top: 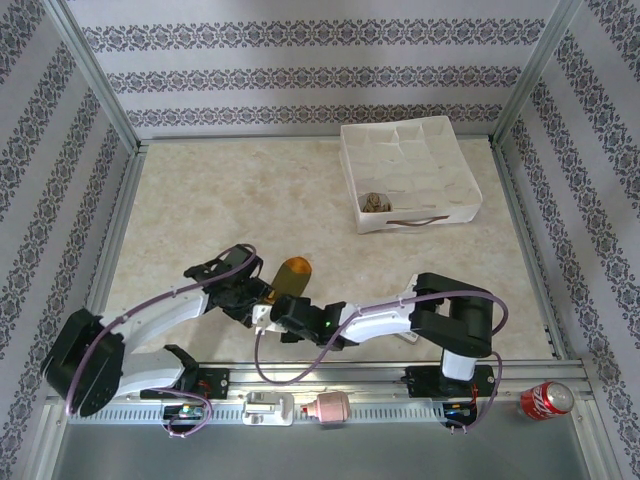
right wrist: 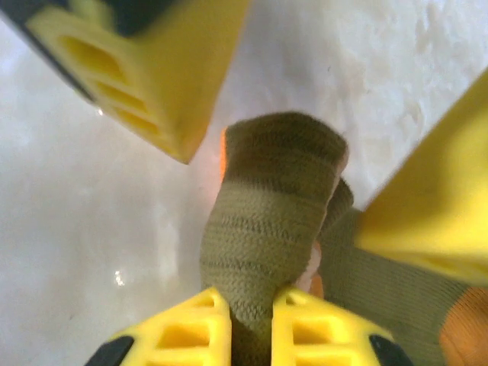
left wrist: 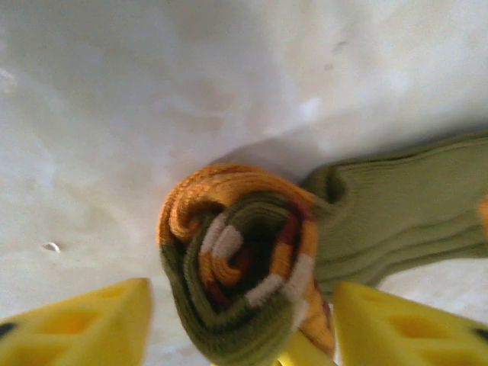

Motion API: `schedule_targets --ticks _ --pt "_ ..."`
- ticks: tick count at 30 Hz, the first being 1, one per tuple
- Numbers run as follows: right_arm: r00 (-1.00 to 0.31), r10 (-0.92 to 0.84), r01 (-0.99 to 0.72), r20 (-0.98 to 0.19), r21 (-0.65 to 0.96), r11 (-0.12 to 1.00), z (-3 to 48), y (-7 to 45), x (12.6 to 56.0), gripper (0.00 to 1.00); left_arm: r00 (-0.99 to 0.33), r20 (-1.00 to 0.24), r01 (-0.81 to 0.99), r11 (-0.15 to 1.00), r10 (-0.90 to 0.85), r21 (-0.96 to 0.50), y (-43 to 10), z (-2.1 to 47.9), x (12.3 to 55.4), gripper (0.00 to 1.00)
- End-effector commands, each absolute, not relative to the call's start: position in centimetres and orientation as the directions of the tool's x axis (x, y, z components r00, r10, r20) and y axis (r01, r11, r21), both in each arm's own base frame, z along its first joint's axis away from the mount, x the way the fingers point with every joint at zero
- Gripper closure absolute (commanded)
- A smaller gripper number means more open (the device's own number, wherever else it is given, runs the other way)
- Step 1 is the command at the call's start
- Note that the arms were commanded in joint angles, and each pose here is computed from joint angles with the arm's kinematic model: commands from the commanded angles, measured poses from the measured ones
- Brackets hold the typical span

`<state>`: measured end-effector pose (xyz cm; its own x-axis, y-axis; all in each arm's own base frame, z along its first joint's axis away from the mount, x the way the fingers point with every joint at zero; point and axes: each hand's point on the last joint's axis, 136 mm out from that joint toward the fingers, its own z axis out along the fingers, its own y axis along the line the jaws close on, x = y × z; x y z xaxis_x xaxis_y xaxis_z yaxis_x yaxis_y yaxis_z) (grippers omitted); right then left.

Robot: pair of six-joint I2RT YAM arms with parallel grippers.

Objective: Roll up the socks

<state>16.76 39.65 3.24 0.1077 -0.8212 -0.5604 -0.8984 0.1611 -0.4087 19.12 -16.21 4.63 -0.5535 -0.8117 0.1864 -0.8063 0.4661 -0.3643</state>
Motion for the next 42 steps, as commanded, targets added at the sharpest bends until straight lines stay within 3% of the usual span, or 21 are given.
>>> schedule_targets --ticks 1,9,19,26,42 --pt "-0.128 -0.890 -0.971 -0.438 -0.130 0.203 -2.9 33.1 14.1 1.00 -0.524 0.172 -0.808 0.423 -0.834 -0.409 -15.5 5.7 19.5 0.25" --pt "-0.379 -0.755 -0.925 -0.535 0.228 0.303 -2.6 32.0 12.9 1.00 -0.586 0.094 -0.729 0.473 -0.805 -0.495 -15.0 7.7 20.7 0.26" --pt "-0.599 -0.634 -0.790 -0.489 0.490 0.368 -3.3 30.9 13.9 1.00 -0.705 0.091 -0.611 0.538 -0.703 -0.581 -17.9 8.3 21.8 0.44" --pt "-0.670 -0.602 -0.728 -0.435 0.544 0.417 -3.7 30.2 14.9 1.00 -0.729 0.134 -0.612 0.550 -0.672 -0.568 -20.2 6.7 20.9 0.50" --pt "-0.773 -0.540 -0.612 -0.335 0.617 0.494 -4.7 28.9 16.4 1.00 -0.675 0.120 -0.658 0.521 -0.728 -0.543 -20.0 4.9 21.0 0.47"
